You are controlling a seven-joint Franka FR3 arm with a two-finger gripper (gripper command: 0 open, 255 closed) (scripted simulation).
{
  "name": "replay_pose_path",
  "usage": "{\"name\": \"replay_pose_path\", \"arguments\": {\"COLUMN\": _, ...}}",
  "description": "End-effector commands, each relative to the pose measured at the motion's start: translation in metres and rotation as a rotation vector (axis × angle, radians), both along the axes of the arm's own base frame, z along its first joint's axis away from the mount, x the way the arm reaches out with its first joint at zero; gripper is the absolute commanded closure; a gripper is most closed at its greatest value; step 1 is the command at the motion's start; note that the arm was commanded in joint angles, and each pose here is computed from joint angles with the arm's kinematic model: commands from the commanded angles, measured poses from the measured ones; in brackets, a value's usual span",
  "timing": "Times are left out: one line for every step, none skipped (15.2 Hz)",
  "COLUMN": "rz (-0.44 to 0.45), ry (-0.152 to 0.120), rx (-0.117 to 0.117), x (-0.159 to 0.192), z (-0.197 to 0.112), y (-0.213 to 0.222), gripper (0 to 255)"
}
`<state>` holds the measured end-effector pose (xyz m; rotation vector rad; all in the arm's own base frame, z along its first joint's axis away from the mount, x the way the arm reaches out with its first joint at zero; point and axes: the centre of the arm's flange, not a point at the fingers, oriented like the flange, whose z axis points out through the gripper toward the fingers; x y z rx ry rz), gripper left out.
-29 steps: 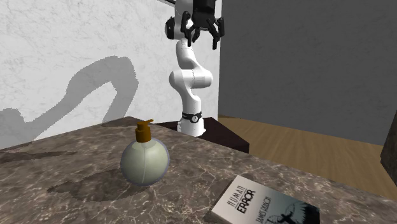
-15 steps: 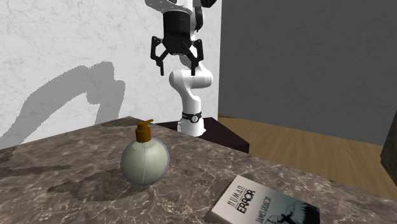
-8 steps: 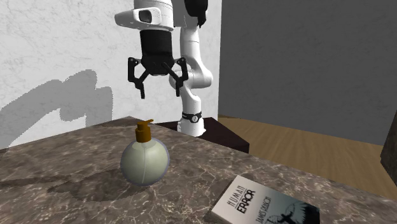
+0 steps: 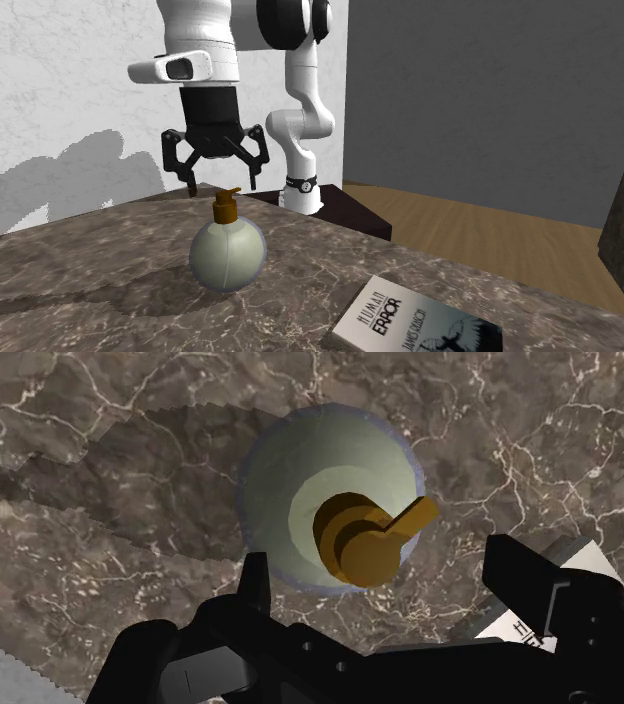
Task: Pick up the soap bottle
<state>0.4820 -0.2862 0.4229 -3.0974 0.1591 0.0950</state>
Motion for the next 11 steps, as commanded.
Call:
{"name": "replay_pose_path", "arguments": {"rz": 0.0, "ry": 0.0, "rx": 0.0, "x": 0.001, "z": -0.011, "y": -0.002, "gripper": 0}}
{"name": "replay_pose_path", "arguments": {"rz": 0.0, "ry": 0.0, "rx": 0.0, "x": 0.001, "z": -0.017, "y": -0.002, "gripper": 0}}
{"name": "replay_pose_path", "arguments": {"rz": 0.0, "ry": 0.0, "rx": 0.0, "x": 0.001, "z": -0.022, "y": -0.002, "gripper": 0}}
{"name": "replay_pose_path", "arguments": {"rz": 0.0, "ry": 0.0, "rx": 0.0, "x": 0.001, "z": -0.027, "y": -0.002, "gripper": 0}}
{"name": "replay_pose_path", "arguments": {"rz": 0.0, "ry": 0.0, "rx": 0.0, "x": 0.001, "z": -0.035, "y": -0.002, "gripper": 0}}
{"name": "replay_pose_path", "arguments": {"rz": 0.0, "ry": 0.0, "rx": 0.0, "x": 0.001, "z": -0.035, "y": -0.002, "gripper": 0}}
{"name": "replay_pose_path", "arguments": {"rz": 0.0, "ry": 0.0, "rx": 0.0, "x": 0.001, "z": -0.035, "y": -0.002, "gripper": 0}}
{"name": "replay_pose_path", "arguments": {"rz": 0.0, "ry": 0.0, "rx": 0.0, "x": 0.001, "z": -0.036, "y": -0.001, "gripper": 255}}
{"name": "replay_pose_path", "arguments": {"rz": 0.0, "ry": 0.0, "rx": 0.0, "x": 0.001, "z": -0.036, "y": -0.002, "gripper": 255}}
{"name": "replay_pose_path", "arguments": {"rz": 0.0, "ry": 0.0, "rx": 0.0, "x": 0.001, "z": -0.036, "y": -0.002, "gripper": 255}}
{"name": "replay_pose_path", "arguments": {"rz": 0.0, "ry": 0.0, "rx": 0.0, "x": 0.001, "z": -0.036, "y": -0.001, "gripper": 255}}
